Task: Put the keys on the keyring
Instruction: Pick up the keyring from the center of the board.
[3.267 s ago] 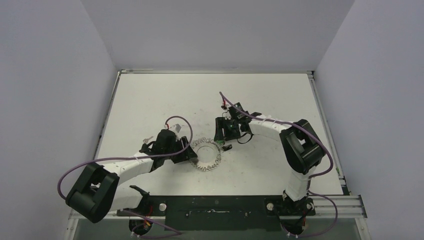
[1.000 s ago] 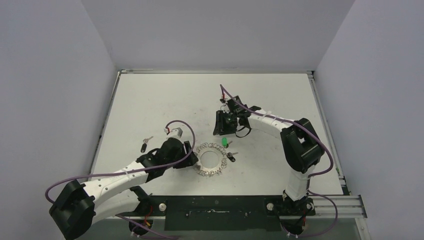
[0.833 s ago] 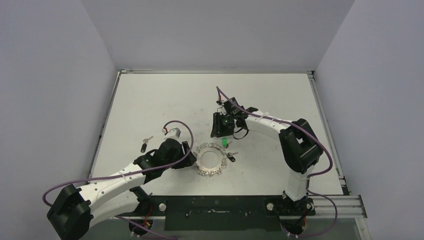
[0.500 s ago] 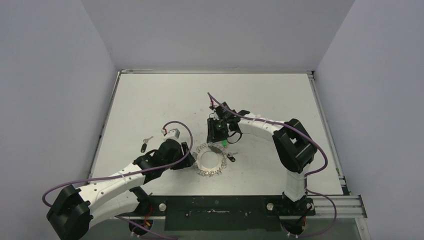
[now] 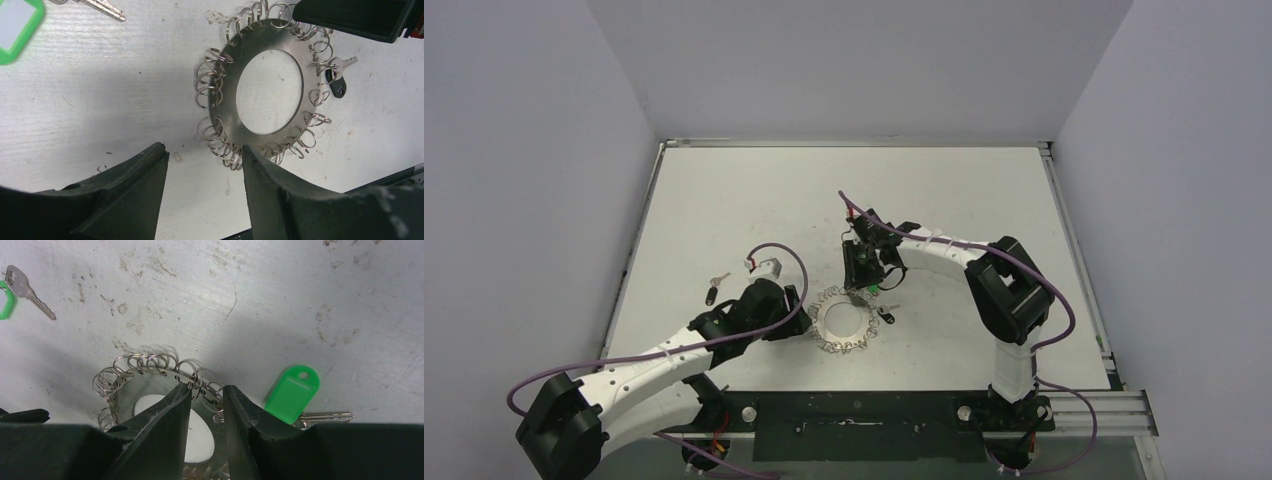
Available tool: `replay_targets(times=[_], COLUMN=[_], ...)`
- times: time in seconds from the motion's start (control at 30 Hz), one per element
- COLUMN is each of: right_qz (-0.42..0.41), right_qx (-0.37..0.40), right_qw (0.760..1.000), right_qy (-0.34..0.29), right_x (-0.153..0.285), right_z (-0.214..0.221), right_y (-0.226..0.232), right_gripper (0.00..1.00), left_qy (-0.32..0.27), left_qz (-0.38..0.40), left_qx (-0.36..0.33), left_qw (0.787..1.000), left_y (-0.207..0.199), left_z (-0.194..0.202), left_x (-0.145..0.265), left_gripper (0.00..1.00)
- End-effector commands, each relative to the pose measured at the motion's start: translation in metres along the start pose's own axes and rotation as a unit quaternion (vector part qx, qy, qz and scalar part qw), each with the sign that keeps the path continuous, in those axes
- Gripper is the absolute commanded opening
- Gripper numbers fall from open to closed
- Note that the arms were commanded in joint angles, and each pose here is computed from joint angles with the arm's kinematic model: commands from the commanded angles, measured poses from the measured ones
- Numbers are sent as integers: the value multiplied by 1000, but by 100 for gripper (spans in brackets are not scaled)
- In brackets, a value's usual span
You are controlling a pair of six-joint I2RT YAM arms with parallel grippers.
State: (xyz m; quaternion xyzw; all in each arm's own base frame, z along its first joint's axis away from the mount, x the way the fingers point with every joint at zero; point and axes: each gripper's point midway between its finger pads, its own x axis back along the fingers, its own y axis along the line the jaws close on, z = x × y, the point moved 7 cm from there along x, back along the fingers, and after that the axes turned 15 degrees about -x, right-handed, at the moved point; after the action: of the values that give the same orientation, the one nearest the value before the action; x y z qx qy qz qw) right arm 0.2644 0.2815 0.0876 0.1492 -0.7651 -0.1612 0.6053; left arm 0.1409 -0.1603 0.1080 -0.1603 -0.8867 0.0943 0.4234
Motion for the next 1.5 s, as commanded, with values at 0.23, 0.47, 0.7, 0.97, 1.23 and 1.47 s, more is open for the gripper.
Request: replay_targets(times=[0.23,0.47,0.7,0.97,1.23,1.47], right_qz=[-34,-22,-21,-57,-147,-173], right_qx=[1,27,91,180,251,259], right_qw=[999,999,994,978,950,930], right_qy=[-19,-35,-56,-92,-115,-195], right_x=[5,23,54,105,157,178], right_z=[-8,-11,-14,-14,0,1], right_y=[22,24,32,46,65,60], right_gripper=[7,0,0,0,0,0], left_qy=[-11,-16,-25,-61,-120,-168], left_qz=[-10,-13,-22,-24,-12,10], left_qx=[-9,-13,-29,-65,-99,-134], left_qw=[1000,1000,999,996,988,977], left_y=[3,4,5,2,-4,-9], left_z=[-4,-6,-13,-33,-57,-73], left_x=[4,5,10,26,44,55], left_gripper=[54,54,54,54,53,52])
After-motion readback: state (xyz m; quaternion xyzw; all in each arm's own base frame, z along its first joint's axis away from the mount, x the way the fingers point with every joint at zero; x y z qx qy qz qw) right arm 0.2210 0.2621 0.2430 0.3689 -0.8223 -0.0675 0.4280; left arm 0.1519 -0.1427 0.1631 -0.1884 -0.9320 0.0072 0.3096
